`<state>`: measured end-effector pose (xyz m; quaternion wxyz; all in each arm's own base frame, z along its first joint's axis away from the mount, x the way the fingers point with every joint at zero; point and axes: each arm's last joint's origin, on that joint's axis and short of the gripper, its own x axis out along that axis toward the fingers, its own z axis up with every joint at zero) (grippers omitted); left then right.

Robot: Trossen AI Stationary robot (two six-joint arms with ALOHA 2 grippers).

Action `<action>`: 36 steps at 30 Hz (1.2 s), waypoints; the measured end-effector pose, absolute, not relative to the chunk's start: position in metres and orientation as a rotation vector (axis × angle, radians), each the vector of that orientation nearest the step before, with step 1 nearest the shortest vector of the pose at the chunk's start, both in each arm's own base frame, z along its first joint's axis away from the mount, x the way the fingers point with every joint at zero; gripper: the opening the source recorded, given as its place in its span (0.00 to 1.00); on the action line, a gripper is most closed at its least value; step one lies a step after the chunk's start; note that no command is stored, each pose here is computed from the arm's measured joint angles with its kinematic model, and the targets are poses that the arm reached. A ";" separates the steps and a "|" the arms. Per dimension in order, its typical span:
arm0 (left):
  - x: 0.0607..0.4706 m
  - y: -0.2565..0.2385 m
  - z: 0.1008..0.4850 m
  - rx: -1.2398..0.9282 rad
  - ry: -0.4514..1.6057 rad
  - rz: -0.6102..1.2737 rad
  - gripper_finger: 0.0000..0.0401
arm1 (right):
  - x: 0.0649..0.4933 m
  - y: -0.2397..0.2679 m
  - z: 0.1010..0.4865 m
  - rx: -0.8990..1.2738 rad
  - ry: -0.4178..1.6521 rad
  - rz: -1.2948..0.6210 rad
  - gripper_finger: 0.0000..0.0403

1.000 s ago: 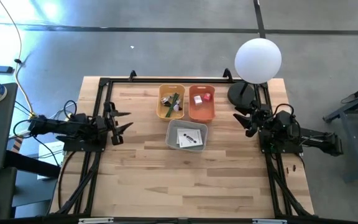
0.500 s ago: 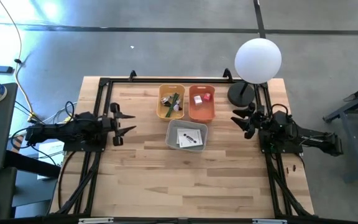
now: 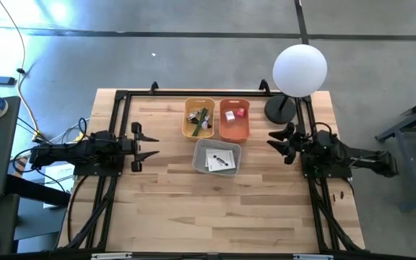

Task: Pick and place items into bin
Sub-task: Return to Home Position

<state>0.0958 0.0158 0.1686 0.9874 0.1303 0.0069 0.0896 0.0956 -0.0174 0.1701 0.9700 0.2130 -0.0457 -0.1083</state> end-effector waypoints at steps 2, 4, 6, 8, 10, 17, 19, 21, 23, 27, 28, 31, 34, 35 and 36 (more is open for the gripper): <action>0.096 0.016 0.169 0.257 0.012 0.193 0.45 | 0.095 -0.015 0.172 0.409 -0.127 -0.273 0.52; 0.096 0.016 0.169 0.253 0.012 0.200 0.45 | 0.095 -0.013 0.174 0.380 -0.152 -0.327 0.53; 0.096 0.016 0.169 0.255 0.012 0.202 0.45 | 0.095 -0.010 0.174 0.369 -0.148 -0.359 0.53; 0.096 0.016 0.169 0.263 0.013 0.204 0.45 | 0.096 -0.007 0.173 0.351 -0.135 -0.351 0.54; 0.096 0.016 0.169 0.282 0.015 0.203 0.45 | 0.096 -0.006 0.173 0.343 -0.128 -0.336 0.54; 0.096 0.015 0.168 0.291 0.015 0.138 0.45 | 0.096 -0.003 0.172 0.309 -0.075 -0.236 0.52; 0.096 0.015 0.168 0.291 0.015 0.139 0.45 | 0.096 -0.002 0.172 0.314 -0.050 -0.189 0.52; 0.096 0.015 0.168 0.303 0.017 0.141 0.45 | 0.096 -0.001 0.171 0.314 -0.023 -0.148 0.52; 0.096 0.015 0.168 0.307 0.017 0.143 0.45 | 0.096 -0.001 0.171 0.315 -0.013 -0.128 0.53; 0.096 0.015 0.168 0.287 0.016 0.147 0.45 | 0.096 -0.002 0.171 0.313 -0.010 -0.121 0.54; 0.096 0.015 0.168 0.277 0.015 0.146 0.45 | 0.096 -0.002 0.171 0.312 -0.010 -0.121 0.54; 0.096 0.015 0.168 0.260 0.014 0.144 0.45 | 0.096 -0.002 0.171 0.308 -0.010 -0.121 0.53; 0.096 0.015 0.168 0.263 0.014 0.144 0.45 | 0.096 -0.001 0.171 0.288 -0.004 -0.104 0.52; 0.096 0.015 0.168 0.263 0.014 0.143 0.45 | 0.096 -0.001 0.171 0.276 -0.002 -0.098 0.52; 0.096 0.015 0.168 0.264 0.014 0.143 0.45 | 0.096 -0.001 0.171 0.264 -0.001 -0.096 0.52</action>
